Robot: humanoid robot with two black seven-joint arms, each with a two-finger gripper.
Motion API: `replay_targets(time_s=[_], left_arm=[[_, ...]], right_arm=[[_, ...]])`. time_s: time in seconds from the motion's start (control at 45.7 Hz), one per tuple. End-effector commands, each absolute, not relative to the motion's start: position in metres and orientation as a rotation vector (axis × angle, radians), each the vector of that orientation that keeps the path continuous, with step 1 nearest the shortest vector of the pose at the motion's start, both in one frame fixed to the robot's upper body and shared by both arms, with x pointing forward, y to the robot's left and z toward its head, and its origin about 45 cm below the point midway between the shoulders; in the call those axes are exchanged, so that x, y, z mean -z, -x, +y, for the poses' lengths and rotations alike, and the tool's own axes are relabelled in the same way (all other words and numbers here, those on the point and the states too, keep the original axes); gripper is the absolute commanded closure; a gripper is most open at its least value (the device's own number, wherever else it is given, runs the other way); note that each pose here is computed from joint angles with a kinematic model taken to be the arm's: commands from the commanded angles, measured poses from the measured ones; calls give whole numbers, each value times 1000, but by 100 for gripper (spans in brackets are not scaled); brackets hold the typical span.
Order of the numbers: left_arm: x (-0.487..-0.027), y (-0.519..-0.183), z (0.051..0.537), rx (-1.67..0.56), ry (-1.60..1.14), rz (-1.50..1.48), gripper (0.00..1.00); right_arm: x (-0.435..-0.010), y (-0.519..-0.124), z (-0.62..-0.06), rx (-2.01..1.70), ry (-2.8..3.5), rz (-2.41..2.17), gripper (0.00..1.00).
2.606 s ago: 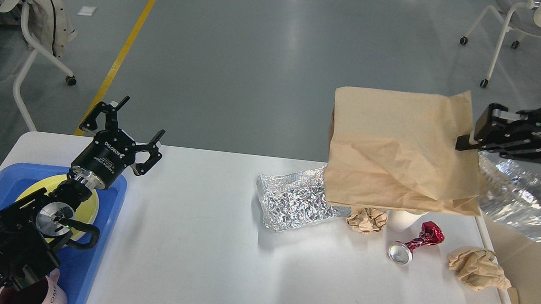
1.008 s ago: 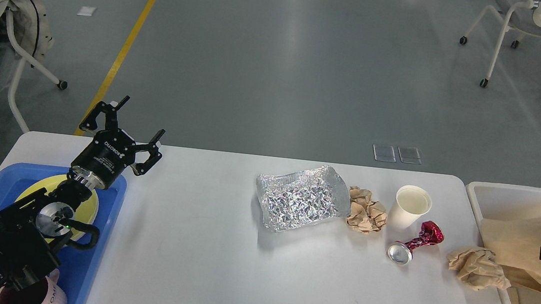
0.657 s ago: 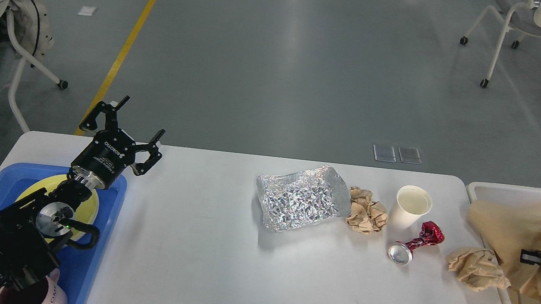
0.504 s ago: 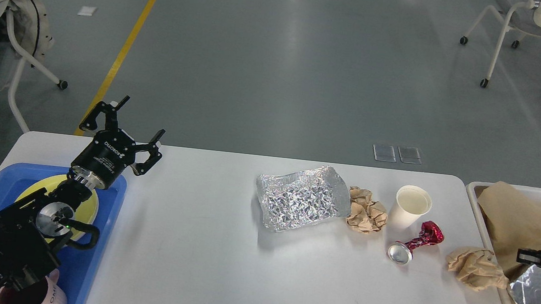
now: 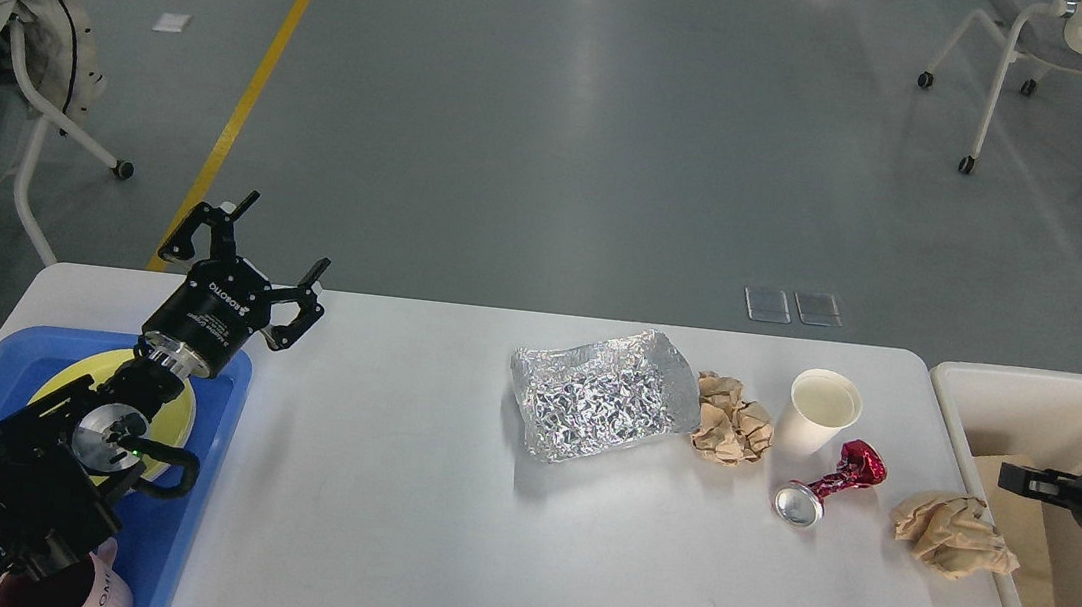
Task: Tidy desktop
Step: 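Raise the right gripper from the bin and move it to the paper cup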
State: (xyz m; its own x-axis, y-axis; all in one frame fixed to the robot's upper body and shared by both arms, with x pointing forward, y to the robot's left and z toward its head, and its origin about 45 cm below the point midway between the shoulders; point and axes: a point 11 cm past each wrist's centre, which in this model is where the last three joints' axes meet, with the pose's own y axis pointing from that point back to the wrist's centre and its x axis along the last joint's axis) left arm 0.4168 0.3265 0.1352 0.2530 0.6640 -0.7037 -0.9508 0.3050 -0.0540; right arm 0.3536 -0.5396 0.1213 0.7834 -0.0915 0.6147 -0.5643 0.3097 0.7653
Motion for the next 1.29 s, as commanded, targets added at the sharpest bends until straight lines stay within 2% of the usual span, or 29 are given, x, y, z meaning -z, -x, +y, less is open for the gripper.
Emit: replay_targets(time_s=[0.0, 0.197, 0.307, 0.46, 0.613, 0.723, 0.876, 1.183, 1.205, 1.27], left_arm=[[-135, -417, 326, -1169, 535, 640, 0], [-135, -417, 326, -1171, 534, 640, 0], [-135, -417, 326, -1171, 534, 640, 0], [-135, -417, 327, -1171, 536, 640, 0], [-135, -417, 326, -1171, 534, 640, 0], [-135, -417, 326, -1171, 534, 640, 0], [-135, -417, 327, -1171, 536, 640, 0], [-135, -417, 327, -1171, 536, 640, 0], [-135, -417, 326, -1171, 534, 640, 0], [-135, -417, 326, -1169, 535, 640, 0]], right_arm=[[-171, -371, -533, -304, -1302, -705, 0], [-287, -404, -471, -380, -1440, -691, 0], [-356, -407, -424, -409, -1524, -637, 0], [-413, -374, -348, -434, -1641, -394, 0], [-436, -332, -302, -372, -1740, -168, 0], [-436, -319, -292, -339, -1800, -110, 0], [-419, -325, -299, -331, -1792, -133, 0], [-284, -393, -362, -379, -1564, -303, 0], [-260, -401, -369, -366, -1552, -336, 0], [-231, -411, -366, -372, -1557, -382, 0]])
